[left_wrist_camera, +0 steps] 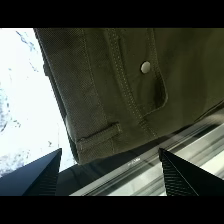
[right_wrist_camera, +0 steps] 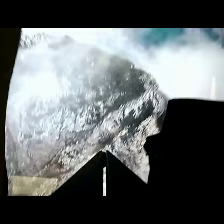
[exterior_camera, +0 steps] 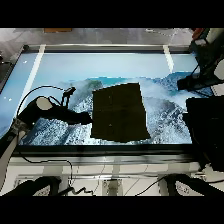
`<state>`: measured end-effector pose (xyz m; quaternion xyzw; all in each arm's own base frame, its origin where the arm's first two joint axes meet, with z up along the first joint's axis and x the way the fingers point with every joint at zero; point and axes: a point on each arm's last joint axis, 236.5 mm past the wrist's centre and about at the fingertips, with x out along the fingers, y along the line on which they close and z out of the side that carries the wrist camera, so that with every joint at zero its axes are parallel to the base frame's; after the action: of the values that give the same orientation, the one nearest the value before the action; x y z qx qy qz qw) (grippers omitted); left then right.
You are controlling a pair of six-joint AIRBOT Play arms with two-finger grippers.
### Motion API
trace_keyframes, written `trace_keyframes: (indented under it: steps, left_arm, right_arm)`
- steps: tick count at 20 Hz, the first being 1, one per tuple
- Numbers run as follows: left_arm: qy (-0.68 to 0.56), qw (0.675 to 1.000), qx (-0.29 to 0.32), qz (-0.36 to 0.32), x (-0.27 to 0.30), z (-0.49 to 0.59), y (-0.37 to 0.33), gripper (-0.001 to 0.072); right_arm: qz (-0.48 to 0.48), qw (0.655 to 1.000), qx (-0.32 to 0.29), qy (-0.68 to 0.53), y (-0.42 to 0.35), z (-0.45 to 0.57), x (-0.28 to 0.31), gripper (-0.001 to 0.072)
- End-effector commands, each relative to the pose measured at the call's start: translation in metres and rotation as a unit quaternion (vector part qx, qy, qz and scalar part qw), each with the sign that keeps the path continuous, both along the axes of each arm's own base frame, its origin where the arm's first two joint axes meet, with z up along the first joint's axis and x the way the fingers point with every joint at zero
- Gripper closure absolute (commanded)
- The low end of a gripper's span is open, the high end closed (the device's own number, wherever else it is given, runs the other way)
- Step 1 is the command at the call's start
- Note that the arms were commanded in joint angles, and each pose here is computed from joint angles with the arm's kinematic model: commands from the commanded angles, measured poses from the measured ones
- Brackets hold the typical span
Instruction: Fold the clothes and pants, and hang the long-sleeved shirts on hangers.
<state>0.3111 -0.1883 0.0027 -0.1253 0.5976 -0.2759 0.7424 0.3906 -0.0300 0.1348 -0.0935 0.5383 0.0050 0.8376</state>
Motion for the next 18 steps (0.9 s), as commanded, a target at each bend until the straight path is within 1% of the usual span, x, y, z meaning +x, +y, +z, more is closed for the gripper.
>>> trace_keyframes:
  steps: [1, 3, 4, 5, 6, 7, 8, 11, 13, 15, 18]
  left_arm:
    - [-0.007, 1.000, 0.000, 0.006, 0.005, 0.000, 0.000, 0.0015]
    - [-0.008, 1.000, 0.000, 0.006, 0.005, 0.000, 0.000, 0.0014]
    - [-0.008, 1.000, 0.000, 0.006, 0.005, 0.000, 0.000, 0.0015]
    - [-0.008, 1.000, 0.000, 0.006, 0.005, 0.000, 0.000, 0.0014]
    - [-0.009, 1.000, 0.001, 0.006, 0.005, 0.000, 0.001, 0.0014]
    - [-0.009, 1.000, 0.003, 0.005, 0.005, -0.001, 0.001, 0.0014]
    - [-0.007, 1.000, 0.005, 0.005, 0.005, -0.003, 0.002, 0.0013]
    - [0.003, 1.000, 0.006, 0.005, 0.005, -0.009, 0.002, 0.0013]
    - [0.007, 1.000, 0.003, 0.005, 0.004, -0.010, 0.000, 0.0013]
    - [0.014, 0.999, -0.029, 0.014, 0.004, -0.002, -0.011, 0.0013]
    - [0.029, 0.995, -0.093, 0.031, 0.004, 0.017, -0.033, 0.0013]
  right_arm:
    - [0.060, 0.978, 0.164, 0.116, 0.027, -0.077, -0.043, 0.0672]
    - [0.098, 0.936, 0.303, 0.153, 0.067, -0.102, -0.076, 0.0672]
    - [0.087, 0.918, 0.346, 0.170, 0.079, -0.116, -0.089, 0.0672]
    - [0.067, 0.910, 0.363, 0.187, 0.084, -0.133, -0.100, 0.0668]
    - [0.038, 0.906, 0.370, 0.199, 0.087, -0.151, -0.107, 0.0590]
    - [-0.008, 0.902, 0.376, 0.214, 0.090, -0.170, -0.114, 0.0356]
    - [-0.035, 0.898, 0.377, 0.223, 0.092, -0.186, -0.121, 0.0219]
    - [-0.113, 0.892, 0.374, 0.228, 0.092, -0.220, -0.130, 0.0223]
    - [-0.165, 0.877, 0.379, 0.245, 0.091, -0.232, -0.133, 0.0223]
    - [-0.178, 0.857, 0.397, 0.275, 0.099, -0.240, -0.139, 0.0223]
    - [-0.193, 0.824, 0.442, 0.299, 0.116, -0.245, -0.137, 0.0223]
